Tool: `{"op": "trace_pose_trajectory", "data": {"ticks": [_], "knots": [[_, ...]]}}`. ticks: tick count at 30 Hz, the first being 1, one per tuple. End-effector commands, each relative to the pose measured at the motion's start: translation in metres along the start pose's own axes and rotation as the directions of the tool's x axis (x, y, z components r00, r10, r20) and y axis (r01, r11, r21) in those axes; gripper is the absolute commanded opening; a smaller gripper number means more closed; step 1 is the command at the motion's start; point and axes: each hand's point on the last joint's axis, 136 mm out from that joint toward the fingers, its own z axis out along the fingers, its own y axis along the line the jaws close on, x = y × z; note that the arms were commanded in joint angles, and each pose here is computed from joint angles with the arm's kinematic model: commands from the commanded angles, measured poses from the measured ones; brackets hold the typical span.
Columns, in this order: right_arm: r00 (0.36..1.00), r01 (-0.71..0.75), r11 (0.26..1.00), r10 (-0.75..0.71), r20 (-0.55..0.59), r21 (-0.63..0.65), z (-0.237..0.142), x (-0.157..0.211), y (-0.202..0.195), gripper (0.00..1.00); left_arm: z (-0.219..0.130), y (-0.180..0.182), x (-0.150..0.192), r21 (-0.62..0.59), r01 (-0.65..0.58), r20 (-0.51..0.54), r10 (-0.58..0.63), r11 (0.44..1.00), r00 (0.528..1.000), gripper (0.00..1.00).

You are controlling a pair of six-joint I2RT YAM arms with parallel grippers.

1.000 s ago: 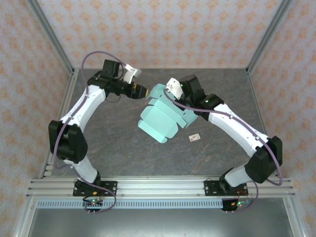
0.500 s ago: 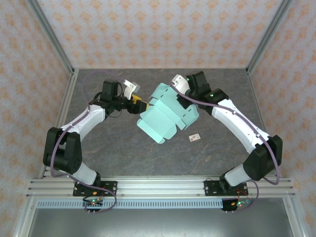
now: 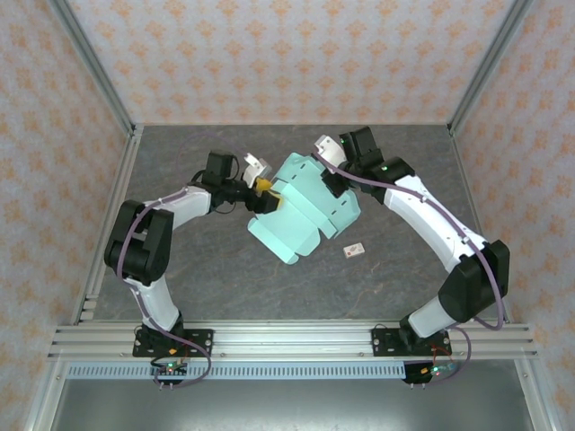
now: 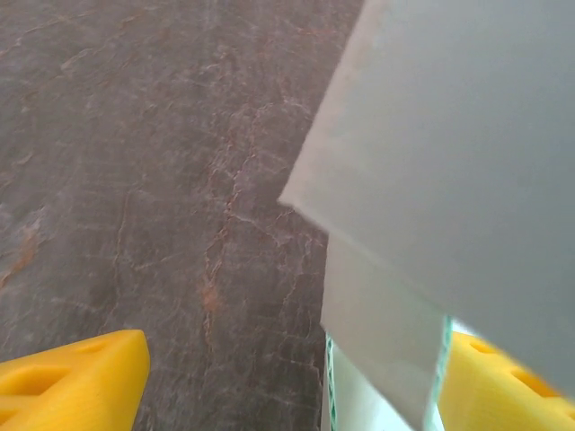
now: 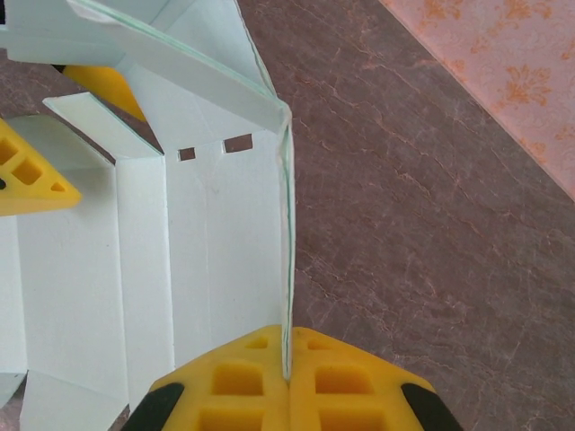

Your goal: Fold the paper box

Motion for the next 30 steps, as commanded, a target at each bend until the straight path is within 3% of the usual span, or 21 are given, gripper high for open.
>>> {"op": "trace_pose_trajectory", "data": {"ticks": [1, 12, 18, 27, 30], "knots": [[1.000, -0.017, 1.000, 0.017, 0.025, 0.015, -0.007, -0.012, -0.006, 0.00, 0.005, -0.016, -0.020, 0.077, -0.097, 0.063, 0.092, 0.992, 0.994, 0.77], [0.999, -0.031, 0.999, 0.030, 0.035, 0.026, -0.005, -0.011, -0.007, 0.00, 0.021, -0.009, -0.029, 0.100, -0.002, 0.096, -0.008, 0.995, 0.995, 0.34], [0.995, -0.047, 0.998, 0.044, 0.084, 0.038, -0.008, -0.017, -0.008, 0.00, 0.025, -0.002, -0.027, 0.067, 0.094, 0.093, -0.100, 0.993, 0.991, 0.16], [0.995, -0.024, 0.997, 0.018, 0.096, 0.071, -0.007, -0.020, -0.002, 0.00, 0.021, -0.001, -0.045, 0.063, 0.280, 0.119, -0.286, 0.958, 0.951, 0.01], [0.997, 0.011, 0.998, -0.016, 0.082, 0.066, -0.003, -0.021, 0.011, 0.00, 0.020, 0.001, -0.048, 0.053, 0.342, 0.101, -0.346, 0.938, 0.933, 0.00]]}}
